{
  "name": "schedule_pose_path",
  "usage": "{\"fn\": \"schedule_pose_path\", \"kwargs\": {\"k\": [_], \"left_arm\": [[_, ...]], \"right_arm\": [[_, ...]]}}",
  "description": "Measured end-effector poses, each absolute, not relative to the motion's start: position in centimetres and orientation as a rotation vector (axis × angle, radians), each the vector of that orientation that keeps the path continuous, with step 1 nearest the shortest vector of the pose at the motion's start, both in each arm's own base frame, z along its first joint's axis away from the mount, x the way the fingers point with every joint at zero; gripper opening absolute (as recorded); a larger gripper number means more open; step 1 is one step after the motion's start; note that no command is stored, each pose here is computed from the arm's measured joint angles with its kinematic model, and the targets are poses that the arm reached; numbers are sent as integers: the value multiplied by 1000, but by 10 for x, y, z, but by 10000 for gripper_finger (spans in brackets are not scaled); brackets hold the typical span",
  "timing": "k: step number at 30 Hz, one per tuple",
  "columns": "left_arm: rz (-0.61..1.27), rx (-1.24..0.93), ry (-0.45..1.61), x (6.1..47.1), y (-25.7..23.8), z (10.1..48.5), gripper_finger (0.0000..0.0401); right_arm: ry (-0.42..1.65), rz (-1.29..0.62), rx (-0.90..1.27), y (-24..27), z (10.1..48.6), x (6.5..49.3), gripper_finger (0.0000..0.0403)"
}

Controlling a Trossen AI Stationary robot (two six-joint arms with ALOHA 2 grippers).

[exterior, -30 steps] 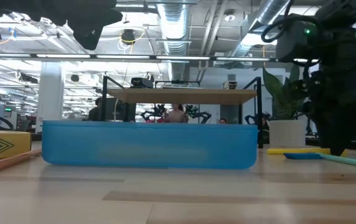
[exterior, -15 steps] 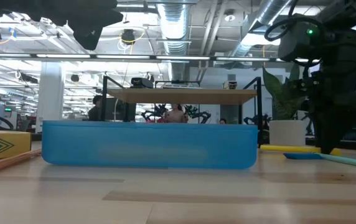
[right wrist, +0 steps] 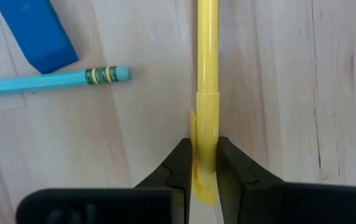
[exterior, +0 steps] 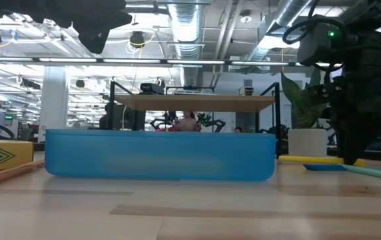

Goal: Pack school essentials
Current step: Put the yellow pen into the supply box

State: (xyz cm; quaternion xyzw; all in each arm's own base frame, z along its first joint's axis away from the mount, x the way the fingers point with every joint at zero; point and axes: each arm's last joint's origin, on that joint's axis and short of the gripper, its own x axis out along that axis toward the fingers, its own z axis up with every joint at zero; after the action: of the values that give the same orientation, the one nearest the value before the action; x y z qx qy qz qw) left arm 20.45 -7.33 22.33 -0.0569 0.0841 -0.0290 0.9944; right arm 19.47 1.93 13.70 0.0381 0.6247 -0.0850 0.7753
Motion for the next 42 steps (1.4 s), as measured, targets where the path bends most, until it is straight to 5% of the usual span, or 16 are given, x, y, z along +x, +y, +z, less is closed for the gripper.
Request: {"fn": "schedule_pose_path", "kwargs": {"k": [21, 42], "left_arm": [[-49, -112, 168, 205, -73, 223, 102], [-49, -107, 170, 204, -73, 223, 102]], "right_arm": [[1280, -160, 85, 22, 164, 215, 61], [854, 97, 63, 72, 230, 300, 61]]}}
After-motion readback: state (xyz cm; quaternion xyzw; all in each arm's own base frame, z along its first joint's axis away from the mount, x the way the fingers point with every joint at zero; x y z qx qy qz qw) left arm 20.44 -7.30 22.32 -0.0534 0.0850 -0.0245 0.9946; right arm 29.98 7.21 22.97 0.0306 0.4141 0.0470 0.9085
